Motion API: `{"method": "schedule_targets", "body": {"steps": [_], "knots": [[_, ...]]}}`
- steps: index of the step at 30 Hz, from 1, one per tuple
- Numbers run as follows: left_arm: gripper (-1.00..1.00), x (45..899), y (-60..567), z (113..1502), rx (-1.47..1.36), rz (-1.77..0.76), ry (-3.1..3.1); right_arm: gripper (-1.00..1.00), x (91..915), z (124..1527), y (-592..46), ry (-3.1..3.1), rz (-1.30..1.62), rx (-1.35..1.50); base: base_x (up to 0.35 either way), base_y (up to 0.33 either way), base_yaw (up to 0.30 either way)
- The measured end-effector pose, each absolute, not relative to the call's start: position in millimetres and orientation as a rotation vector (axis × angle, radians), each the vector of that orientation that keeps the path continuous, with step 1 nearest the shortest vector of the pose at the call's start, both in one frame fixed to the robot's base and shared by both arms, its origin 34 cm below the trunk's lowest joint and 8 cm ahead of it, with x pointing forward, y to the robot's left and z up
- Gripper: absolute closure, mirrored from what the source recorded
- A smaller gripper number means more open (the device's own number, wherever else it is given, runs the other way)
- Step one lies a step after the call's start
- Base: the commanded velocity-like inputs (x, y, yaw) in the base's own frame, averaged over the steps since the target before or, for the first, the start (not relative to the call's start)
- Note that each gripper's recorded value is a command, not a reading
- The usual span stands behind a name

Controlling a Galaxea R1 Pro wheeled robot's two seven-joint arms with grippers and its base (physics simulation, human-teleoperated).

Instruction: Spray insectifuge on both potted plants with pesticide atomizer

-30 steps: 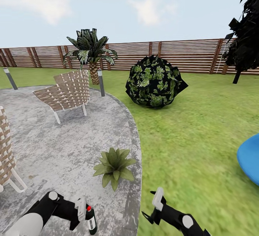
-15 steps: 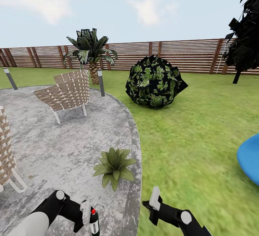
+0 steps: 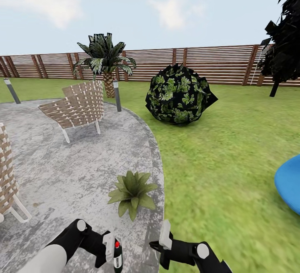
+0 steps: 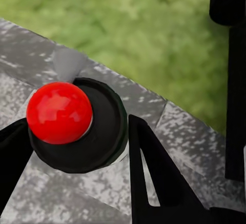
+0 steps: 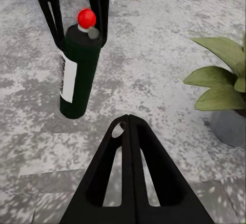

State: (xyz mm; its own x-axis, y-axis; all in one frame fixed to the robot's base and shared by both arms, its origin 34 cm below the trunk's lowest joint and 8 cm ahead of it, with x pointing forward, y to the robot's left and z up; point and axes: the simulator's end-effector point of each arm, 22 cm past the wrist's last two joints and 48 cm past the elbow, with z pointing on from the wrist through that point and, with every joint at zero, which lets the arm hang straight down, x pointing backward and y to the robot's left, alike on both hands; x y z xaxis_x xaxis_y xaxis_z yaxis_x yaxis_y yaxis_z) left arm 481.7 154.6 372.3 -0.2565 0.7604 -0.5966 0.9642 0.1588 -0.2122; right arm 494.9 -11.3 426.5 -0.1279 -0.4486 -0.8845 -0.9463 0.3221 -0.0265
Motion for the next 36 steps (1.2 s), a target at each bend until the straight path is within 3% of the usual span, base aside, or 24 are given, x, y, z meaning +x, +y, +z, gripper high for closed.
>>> {"method": "schedule_targets", "body": {"steps": [15,36], "knots": [[1.0,473,90,381,1.656,-0.898,2.001,1.0,494,430,-5,1.712,0.736,-1.278,0.0,0.0,0.0],[1.0,472,50,389,1.64,-0.931,1.947,1.0,497,434,-2,1.699,0.732,-1.276,0.0,0.0,0.0]]}}
